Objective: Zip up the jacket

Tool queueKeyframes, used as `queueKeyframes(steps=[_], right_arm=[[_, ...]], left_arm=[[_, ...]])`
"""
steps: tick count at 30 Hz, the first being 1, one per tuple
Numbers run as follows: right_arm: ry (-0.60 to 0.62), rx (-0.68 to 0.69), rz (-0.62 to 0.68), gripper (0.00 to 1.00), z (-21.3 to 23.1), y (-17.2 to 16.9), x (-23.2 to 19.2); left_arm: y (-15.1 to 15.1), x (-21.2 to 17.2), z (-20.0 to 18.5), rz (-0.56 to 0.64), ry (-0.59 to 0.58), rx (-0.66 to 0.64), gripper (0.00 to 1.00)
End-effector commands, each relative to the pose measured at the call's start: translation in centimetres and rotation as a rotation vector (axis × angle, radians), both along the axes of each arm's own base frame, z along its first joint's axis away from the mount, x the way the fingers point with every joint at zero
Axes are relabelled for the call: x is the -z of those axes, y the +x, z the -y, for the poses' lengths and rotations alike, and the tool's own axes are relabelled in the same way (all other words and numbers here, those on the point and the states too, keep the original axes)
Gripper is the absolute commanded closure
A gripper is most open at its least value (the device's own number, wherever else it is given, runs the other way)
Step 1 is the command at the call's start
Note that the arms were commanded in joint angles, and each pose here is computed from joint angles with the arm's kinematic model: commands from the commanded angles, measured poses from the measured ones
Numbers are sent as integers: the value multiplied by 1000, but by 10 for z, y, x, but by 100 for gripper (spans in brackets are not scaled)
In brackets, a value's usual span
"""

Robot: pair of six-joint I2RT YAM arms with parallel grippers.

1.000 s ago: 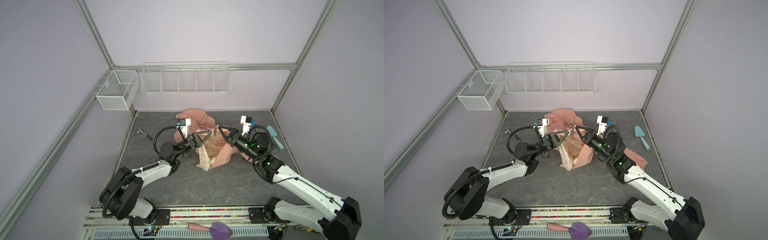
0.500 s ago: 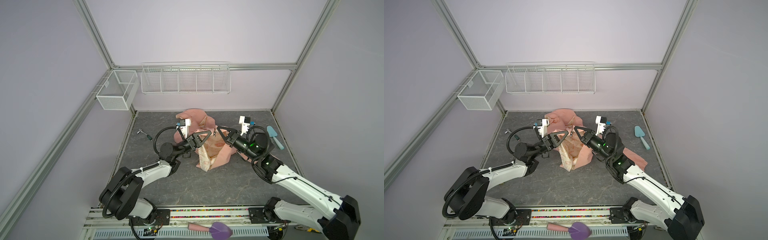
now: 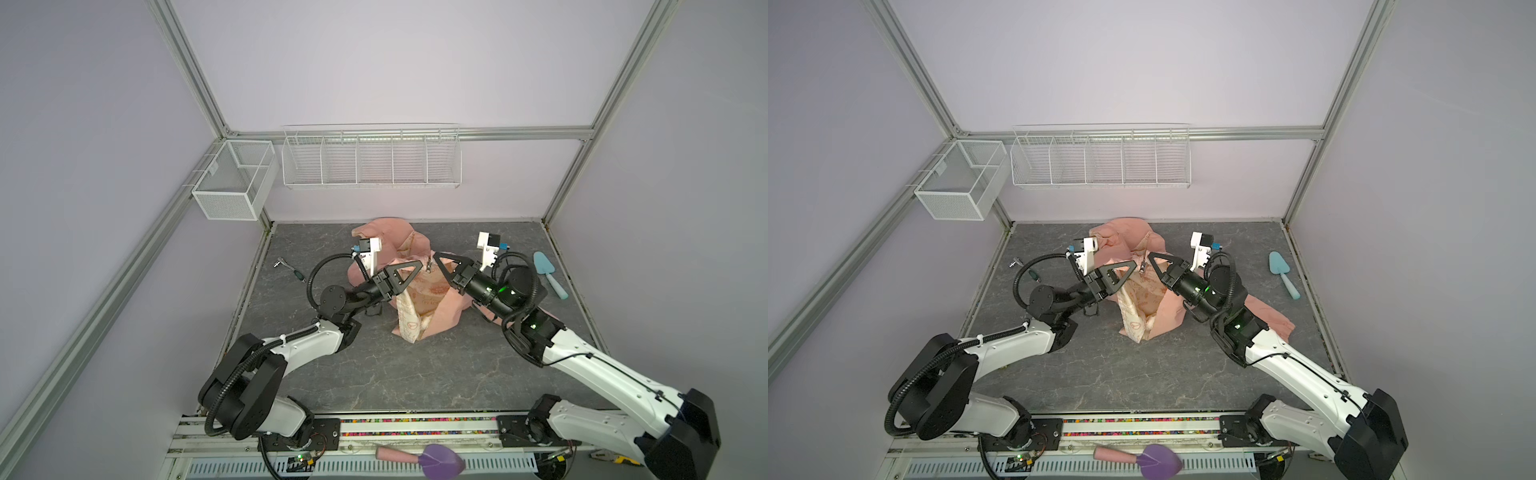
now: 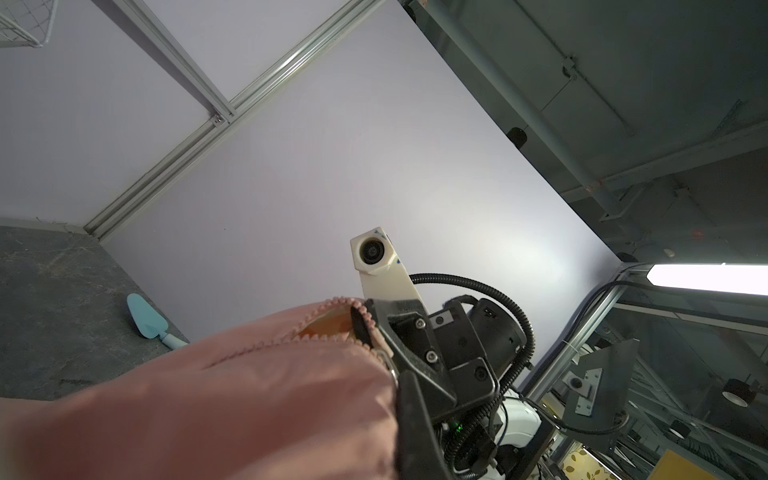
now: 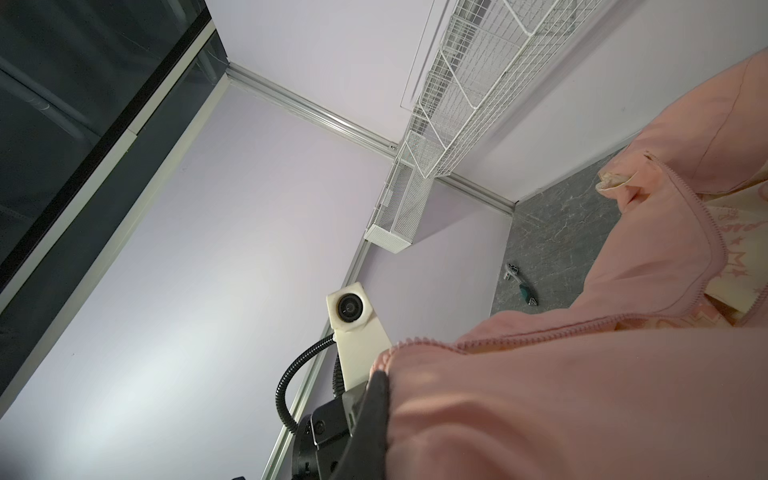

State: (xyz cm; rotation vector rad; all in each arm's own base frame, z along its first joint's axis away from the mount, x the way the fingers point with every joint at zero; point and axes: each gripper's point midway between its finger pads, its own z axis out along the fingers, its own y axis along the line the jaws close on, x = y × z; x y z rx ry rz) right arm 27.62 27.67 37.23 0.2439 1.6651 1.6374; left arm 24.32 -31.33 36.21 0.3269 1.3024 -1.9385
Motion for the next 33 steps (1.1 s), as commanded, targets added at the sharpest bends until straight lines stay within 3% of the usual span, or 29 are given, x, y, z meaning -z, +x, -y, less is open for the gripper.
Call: queueKeyframes(steps=[1, 33], right_arm=[[60, 1, 40, 94, 4, -6, -23], [30, 51, 18, 94, 9, -6, -16]], left_arm=[[-7, -11, -6, 39, -39, 1, 100], [-7, -11, -9, 43, -44, -11, 100]])
